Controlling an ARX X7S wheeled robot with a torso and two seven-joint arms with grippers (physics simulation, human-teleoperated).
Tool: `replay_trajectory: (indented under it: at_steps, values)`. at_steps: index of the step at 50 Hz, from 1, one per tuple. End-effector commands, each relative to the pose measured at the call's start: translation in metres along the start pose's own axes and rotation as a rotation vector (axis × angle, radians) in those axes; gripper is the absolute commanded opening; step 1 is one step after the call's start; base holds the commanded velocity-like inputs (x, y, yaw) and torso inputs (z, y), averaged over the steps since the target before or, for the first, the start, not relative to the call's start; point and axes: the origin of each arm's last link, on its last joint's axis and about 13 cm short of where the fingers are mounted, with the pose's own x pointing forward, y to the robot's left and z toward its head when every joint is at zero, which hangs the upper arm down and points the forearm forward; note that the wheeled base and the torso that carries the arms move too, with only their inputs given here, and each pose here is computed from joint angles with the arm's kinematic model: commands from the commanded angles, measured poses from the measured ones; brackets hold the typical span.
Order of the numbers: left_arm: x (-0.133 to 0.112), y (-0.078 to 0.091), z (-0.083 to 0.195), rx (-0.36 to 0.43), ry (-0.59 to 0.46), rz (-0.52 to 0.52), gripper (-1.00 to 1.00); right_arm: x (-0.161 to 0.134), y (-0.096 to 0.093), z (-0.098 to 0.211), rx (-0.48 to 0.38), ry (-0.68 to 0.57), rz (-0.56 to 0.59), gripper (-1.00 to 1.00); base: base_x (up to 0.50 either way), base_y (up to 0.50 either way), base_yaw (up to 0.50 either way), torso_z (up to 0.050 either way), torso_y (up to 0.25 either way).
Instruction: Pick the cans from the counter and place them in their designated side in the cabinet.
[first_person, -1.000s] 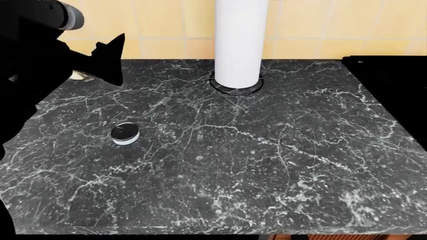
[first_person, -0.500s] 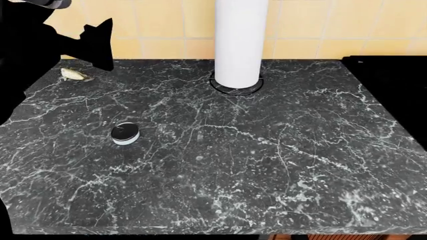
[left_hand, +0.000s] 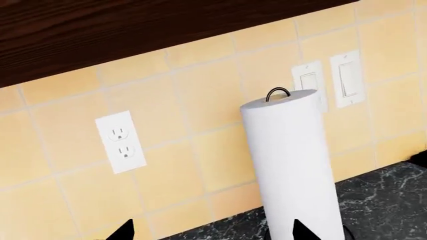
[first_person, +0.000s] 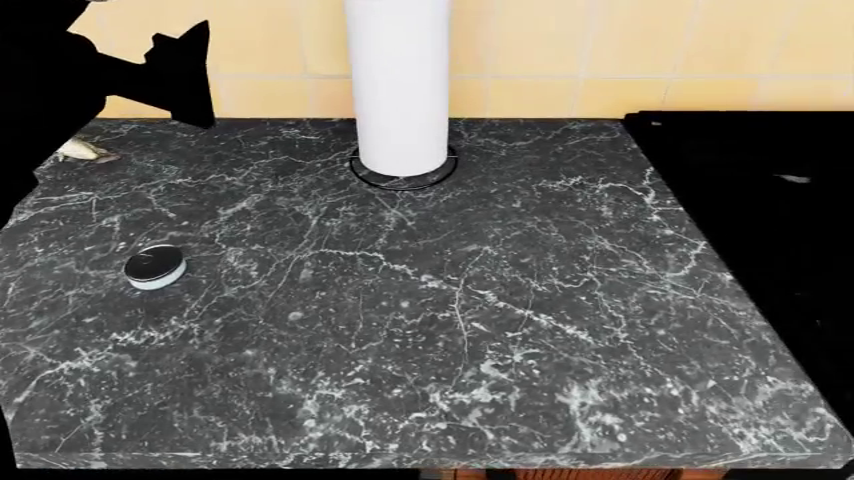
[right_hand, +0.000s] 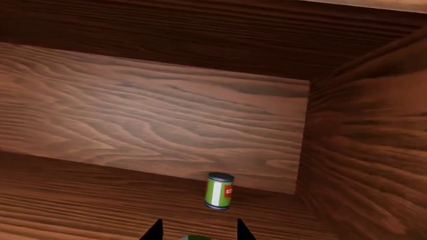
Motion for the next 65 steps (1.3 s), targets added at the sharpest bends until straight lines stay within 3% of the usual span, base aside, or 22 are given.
replay_trajectory:
  at_steps: [1, 26, 39, 65]
  values:
    - [-0.001, 0.006, 0.001, 0.006, -0.003, 0.029, 1.0, -0.002, 0.001, 0.006, -0.001, -0.025, 0.012, -1.0, 0.0, 0.0, 0.0, 0.0, 0.0]
    - [-0.012, 0.022, 0.004, 0.003, 0.01, 0.103, 1.0, -0.002, 0.001, 0.006, -0.001, -0.025, 0.012, -1.0, 0.07, 0.0, 0.0, 0.0, 0.001]
    - [-0.011, 0.036, 0.018, 0.024, 0.098, 0.107, 1.0, -0.002, 0.001, 0.006, -0.001, -0.025, 0.012, -1.0, 0.23, 0.0, 0.0, 0.0, 0.001]
    - [-0.013, 0.036, 0.014, 0.016, 0.107, 0.117, 1.0, -0.002, 0.001, 0.006, -0.001, -0.025, 0.012, -1.0, 0.26, 0.0, 0.0, 0.0, 0.001]
